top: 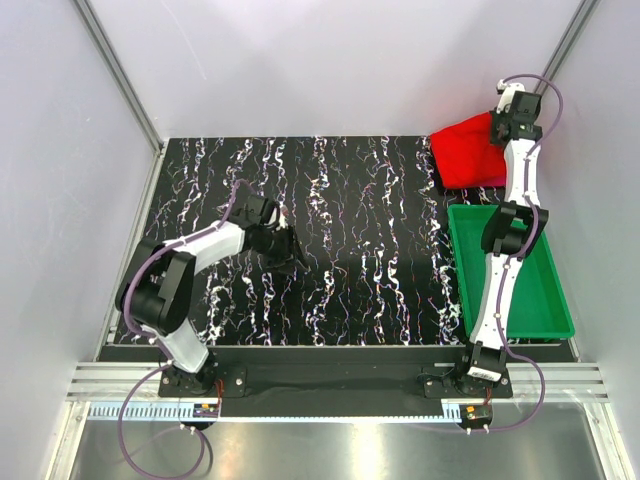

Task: Fold and stack the t-shirts
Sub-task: Neatly place the folded tshirt to the corner

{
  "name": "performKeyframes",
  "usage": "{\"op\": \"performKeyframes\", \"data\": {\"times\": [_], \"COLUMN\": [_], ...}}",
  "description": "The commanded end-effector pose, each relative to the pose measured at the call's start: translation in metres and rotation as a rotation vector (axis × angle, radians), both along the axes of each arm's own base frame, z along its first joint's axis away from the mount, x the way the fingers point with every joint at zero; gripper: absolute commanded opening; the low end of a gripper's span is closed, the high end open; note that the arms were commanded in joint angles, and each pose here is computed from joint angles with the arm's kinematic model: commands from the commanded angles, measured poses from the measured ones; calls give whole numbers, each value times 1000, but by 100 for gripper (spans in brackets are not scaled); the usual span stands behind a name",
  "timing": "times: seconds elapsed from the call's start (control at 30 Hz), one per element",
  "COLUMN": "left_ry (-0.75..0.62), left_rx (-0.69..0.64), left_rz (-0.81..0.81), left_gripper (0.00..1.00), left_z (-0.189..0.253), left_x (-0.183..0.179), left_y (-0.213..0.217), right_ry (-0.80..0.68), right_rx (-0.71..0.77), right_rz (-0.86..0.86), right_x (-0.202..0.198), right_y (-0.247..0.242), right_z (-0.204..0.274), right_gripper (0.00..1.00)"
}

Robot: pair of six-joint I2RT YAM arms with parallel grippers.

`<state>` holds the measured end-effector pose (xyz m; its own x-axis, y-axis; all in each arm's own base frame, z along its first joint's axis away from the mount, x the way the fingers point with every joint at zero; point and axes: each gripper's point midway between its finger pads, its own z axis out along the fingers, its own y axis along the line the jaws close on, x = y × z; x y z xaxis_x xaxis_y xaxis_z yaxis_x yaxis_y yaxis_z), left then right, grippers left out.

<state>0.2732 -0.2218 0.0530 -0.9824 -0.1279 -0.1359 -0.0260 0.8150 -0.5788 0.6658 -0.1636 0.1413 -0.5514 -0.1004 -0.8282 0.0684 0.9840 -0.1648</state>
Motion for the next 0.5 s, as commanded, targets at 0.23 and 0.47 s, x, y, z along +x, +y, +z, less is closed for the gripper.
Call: {"op": "performKeyframes", "data": {"times": [0.23,0.47], "left_ry": [15,11], "left_rx": [-17,-8], "left_rz": [-11,-34], "left_gripper": [52,52], "left_z": [-3,-2], "left_x": [6,-2], "left_y": [-12,-10], "right_ry": [-193,-314], "right_rx": [-78,-171], "right_rz": [21,-105], "right_x": [38,40], "right_y": [-17,-44], "right_z": [15,63], "right_gripper": [17,84]}}
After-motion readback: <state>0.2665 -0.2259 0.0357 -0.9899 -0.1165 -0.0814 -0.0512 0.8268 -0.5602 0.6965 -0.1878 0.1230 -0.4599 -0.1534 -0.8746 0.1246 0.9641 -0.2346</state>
